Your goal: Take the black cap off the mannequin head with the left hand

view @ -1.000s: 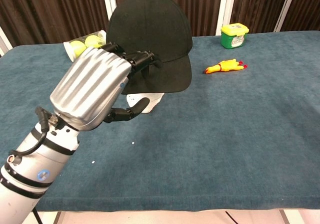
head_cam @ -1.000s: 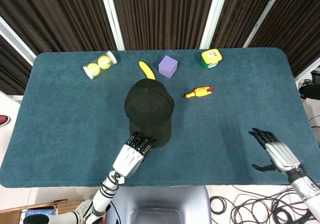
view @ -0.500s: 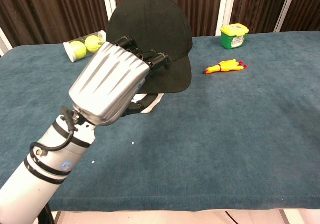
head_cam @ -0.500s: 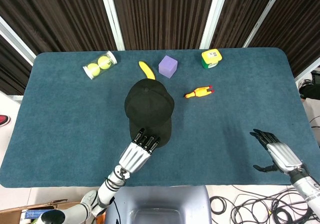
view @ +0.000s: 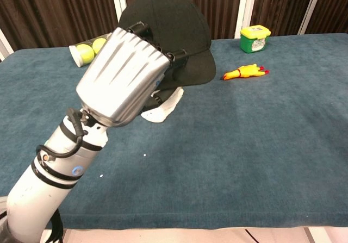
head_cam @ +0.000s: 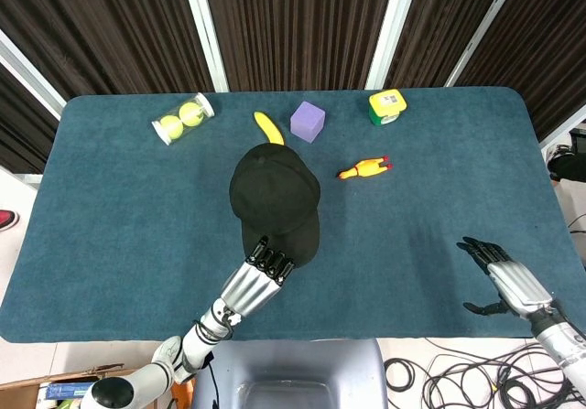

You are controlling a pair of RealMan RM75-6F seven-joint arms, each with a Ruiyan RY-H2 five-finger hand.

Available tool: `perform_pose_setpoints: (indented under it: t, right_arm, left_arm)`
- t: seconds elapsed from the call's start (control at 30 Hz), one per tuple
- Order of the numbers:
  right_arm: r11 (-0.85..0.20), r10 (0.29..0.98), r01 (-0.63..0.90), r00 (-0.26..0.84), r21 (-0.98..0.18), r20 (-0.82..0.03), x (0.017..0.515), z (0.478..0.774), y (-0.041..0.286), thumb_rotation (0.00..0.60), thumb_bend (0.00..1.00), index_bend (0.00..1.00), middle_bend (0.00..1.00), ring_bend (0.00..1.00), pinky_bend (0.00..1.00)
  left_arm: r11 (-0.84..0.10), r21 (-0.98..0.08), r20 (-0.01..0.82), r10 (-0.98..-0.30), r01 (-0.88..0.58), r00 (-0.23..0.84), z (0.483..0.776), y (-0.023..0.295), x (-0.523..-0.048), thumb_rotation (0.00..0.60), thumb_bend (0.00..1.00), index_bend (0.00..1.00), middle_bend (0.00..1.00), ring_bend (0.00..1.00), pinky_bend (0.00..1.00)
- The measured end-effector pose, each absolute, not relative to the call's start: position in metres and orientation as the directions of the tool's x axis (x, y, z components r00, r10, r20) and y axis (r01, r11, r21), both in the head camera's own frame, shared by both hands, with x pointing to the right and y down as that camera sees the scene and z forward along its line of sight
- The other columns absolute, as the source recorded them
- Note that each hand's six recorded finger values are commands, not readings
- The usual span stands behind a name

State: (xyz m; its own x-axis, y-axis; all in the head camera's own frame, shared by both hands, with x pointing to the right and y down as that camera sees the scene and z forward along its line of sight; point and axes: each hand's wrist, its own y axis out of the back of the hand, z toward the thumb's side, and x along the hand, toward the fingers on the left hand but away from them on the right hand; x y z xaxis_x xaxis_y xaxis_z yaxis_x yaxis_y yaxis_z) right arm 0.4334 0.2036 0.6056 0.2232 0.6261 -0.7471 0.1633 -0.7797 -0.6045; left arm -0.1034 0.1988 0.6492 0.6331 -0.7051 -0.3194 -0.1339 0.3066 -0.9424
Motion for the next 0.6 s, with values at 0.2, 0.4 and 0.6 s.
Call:
perform_pose_setpoints:
  t: [0.2,0.4,0.6]
  right_arm:
    - [-0.781,0.624,0.165,0.219,-0.602,-0.750,0.434,0.607,0.203,0.600,0.12,0.00,0.00,0.00,0.00]
    - [-0.784,0.621,0.163,0.222,-0.599,-0.752,0.433,0.608,0.204,0.600,0.12,0.00,0.00,0.00,0.00]
    - [-0.784,0.621,0.161,0.221,-0.599,-0.752,0.433,0.608,0.205,0.600,0.12,0.00,0.00,0.00,0.00]
  left_arm:
    - [0.380,-0.915,-0.372,-0.668,-0.134,0.645,0.640,0.190,-0.104,0.600,0.55,0.76,0.81,0.79,0.52]
    - [0.469,-0.874,-0.425,-0.606,-0.130,0.672,0.627,0.177,-0.109,0.600,0.59,0.77,0.82,0.81,0.53]
    - [0.522,-0.843,-0.455,-0.561,-0.131,0.692,0.618,0.169,-0.110,0.600,0.61,0.77,0.84,0.82,0.55]
